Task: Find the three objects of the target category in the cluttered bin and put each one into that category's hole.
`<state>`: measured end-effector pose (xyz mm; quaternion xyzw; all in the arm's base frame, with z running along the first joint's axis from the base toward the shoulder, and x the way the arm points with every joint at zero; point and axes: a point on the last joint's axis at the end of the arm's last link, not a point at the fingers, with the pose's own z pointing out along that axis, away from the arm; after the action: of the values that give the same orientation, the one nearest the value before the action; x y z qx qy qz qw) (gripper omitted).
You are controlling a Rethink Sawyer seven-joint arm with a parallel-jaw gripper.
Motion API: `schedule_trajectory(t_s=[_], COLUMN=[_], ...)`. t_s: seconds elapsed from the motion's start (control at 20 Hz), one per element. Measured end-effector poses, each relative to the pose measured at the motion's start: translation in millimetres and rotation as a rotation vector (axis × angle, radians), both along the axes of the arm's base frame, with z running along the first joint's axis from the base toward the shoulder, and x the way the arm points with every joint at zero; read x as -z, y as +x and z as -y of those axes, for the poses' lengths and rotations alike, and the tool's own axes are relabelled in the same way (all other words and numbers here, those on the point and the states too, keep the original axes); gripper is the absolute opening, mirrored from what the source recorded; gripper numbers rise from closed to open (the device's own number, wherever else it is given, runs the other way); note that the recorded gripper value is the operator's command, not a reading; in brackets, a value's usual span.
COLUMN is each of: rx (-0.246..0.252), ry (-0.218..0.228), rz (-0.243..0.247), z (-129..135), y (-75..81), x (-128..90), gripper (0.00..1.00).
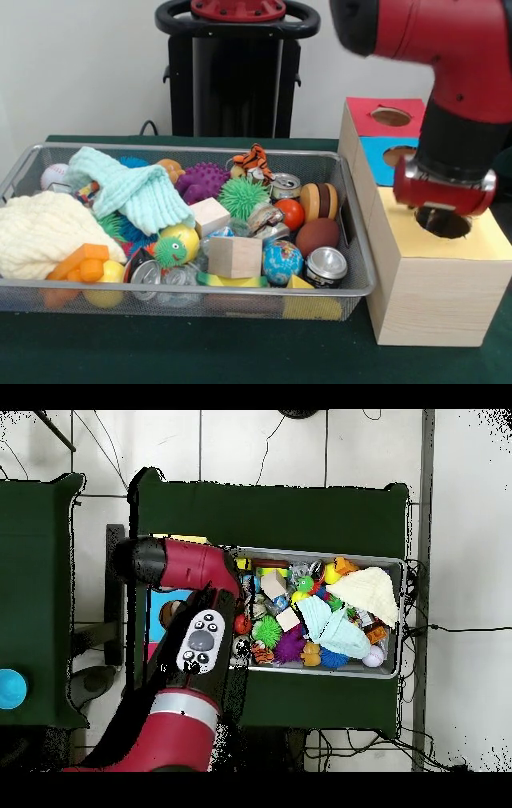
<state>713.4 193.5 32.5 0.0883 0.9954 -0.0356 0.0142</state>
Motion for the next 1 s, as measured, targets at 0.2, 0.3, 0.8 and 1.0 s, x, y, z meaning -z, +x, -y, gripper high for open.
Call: schedule_trajectory(t_s=[0.2,0.3,0.8,1.0], rx=[0.039,0.055,0.083,0.080], ry=[0.047,0.078,0.180,0.189], rz=[0.030,0.037,-0.026,-0.033], z=[12.0,12.3,18.9,17.1], y=[13.2,18.5,22.8,22.6], x=[14.4,15.0,12.9,11.8], gripper=[0.00,0.00,0.00,0.00])
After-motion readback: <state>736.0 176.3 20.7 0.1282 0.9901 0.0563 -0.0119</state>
